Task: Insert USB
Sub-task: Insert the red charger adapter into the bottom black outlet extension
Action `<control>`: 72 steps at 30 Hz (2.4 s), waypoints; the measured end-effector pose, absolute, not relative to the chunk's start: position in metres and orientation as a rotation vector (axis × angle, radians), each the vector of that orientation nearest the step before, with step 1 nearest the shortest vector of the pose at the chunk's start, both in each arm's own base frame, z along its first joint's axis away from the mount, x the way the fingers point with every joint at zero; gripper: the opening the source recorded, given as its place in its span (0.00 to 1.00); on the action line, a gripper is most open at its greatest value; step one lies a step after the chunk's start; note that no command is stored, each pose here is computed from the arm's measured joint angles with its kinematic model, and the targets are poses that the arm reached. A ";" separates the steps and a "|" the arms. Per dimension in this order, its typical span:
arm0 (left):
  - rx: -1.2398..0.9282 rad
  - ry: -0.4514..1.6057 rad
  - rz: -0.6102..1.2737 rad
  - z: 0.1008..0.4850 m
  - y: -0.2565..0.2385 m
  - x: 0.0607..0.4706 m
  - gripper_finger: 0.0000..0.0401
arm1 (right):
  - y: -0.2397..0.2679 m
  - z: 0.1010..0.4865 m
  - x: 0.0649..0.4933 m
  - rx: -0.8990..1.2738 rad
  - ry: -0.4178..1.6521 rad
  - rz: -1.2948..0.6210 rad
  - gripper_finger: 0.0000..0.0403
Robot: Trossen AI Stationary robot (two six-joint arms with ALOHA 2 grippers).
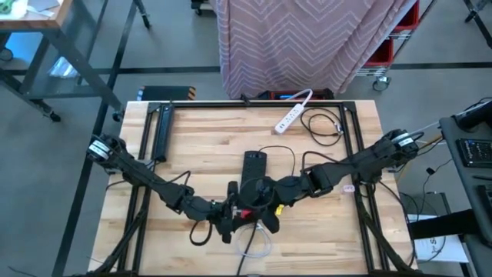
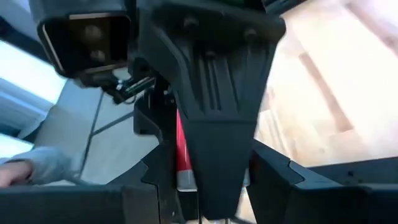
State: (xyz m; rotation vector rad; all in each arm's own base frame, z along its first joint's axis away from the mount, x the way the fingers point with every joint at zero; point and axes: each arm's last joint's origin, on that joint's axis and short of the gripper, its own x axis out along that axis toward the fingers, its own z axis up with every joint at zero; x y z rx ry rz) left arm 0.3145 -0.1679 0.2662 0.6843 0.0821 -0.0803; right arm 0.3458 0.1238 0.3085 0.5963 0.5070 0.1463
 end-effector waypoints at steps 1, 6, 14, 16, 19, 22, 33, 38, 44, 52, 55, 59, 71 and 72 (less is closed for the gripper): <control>0.681 0.082 -0.074 0.267 -0.168 0.315 0.42 | 0.123 0.309 0.346 0.591 0.506 0.140 0.33; 0.622 0.107 -0.045 0.276 -0.169 0.317 0.38 | 0.123 0.311 0.344 0.598 0.498 0.141 0.33; 0.589 0.176 -0.054 0.290 -0.172 0.319 0.44 | 0.122 0.317 0.340 0.567 0.478 0.150 0.33; 0.591 0.178 -0.058 0.291 -0.173 0.319 0.46 | 0.122 0.318 0.340 0.569 0.479 0.156 0.33; 0.639 0.185 -0.071 0.290 -0.174 0.318 0.49 | 0.123 0.318 0.340 0.579 0.484 0.171 0.33; 0.709 0.190 -0.086 0.289 -0.175 0.318 0.51 | 0.123 0.318 0.340 0.599 0.488 0.172 0.33; 0.797 0.190 -0.042 0.290 -0.181 0.313 0.41 | 0.123 0.321 0.338 0.606 0.490 0.194 0.33; 0.801 0.188 -0.045 0.290 -0.183 0.312 0.34 | 0.124 0.320 0.338 0.610 0.494 0.201 0.33; 0.611 0.197 -0.029 0.290 -0.183 0.312 0.34 | 0.124 0.320 0.338 0.568 0.497 0.209 0.41; 0.335 0.409 -0.006 0.304 -0.180 0.311 0.34 | 0.114 0.330 0.321 0.398 0.508 0.149 0.64; 0.292 0.491 -0.002 0.302 -0.175 0.310 0.34 | 0.111 0.337 0.303 0.304 0.530 0.032 0.67; 0.121 0.610 -0.036 0.293 -0.159 0.314 0.34 | 0.115 0.335 0.278 0.164 0.601 -0.142 0.67; -0.107 0.963 -0.012 0.242 -0.084 0.350 0.34 | 0.151 0.264 0.262 0.051 0.792 -0.251 0.59; -0.091 0.973 -0.023 0.238 -0.082 0.353 0.34 | 0.154 0.257 0.261 0.042 0.810 -0.255 0.58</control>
